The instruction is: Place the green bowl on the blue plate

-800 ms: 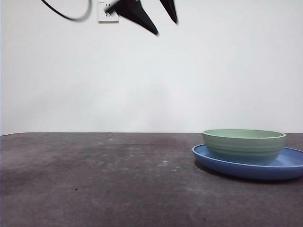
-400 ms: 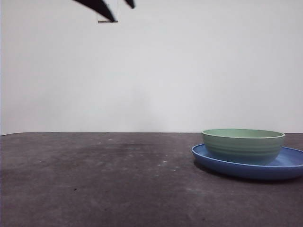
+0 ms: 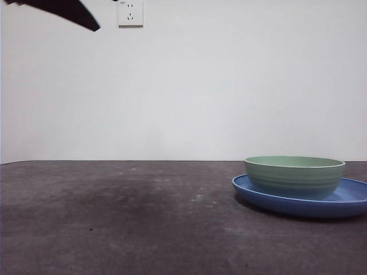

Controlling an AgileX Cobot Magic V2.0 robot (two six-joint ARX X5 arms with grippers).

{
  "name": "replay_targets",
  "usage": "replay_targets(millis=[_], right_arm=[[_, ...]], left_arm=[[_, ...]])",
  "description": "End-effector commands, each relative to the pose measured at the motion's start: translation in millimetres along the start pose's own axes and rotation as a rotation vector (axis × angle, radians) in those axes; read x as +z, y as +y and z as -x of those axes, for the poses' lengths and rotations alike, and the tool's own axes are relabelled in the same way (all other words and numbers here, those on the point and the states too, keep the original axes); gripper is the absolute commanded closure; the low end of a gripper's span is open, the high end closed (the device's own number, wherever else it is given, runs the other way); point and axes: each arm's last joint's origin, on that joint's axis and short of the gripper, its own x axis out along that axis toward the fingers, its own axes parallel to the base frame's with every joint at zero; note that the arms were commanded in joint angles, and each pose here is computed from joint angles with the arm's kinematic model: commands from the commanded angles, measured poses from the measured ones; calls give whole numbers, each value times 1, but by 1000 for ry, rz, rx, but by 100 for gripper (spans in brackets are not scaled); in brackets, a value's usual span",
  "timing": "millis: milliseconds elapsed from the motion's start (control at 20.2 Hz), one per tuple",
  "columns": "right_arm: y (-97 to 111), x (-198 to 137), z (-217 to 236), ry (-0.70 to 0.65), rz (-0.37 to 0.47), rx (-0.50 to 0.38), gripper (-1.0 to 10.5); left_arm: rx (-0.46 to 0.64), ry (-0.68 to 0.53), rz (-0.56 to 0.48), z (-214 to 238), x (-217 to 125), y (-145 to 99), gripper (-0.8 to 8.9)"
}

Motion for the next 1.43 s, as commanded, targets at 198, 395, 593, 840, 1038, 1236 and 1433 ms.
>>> replay_targets(millis=[198, 395, 593, 840, 1038, 1236, 1433], right_arm=[[2, 4, 3, -19, 1, 1, 529], [2, 5, 3, -19, -13, -17, 529], [-2, 5, 3, -26, -88, -151, 529], [-11, 10, 5, -95, -172, -420, 529], [-20, 18, 1, -142, -213, -508, 529], [-39, 22, -17, -115, -264, -529, 529], [-84, 20, -51, -87, -375, -443, 529]], left_arm=[[-120, 17, -25, 1, -16, -5, 556], [-120, 21, -23, 2, -17, -5, 556], [-120, 21, -23, 2, -17, -5, 556], [-120, 20, -24, 2, -17, -5, 556], [-120, 21, -23, 2, -17, -5, 556], [-120, 21, -33, 2, -17, -5, 556], [-119, 20, -45, 2, -17, -5, 556]])
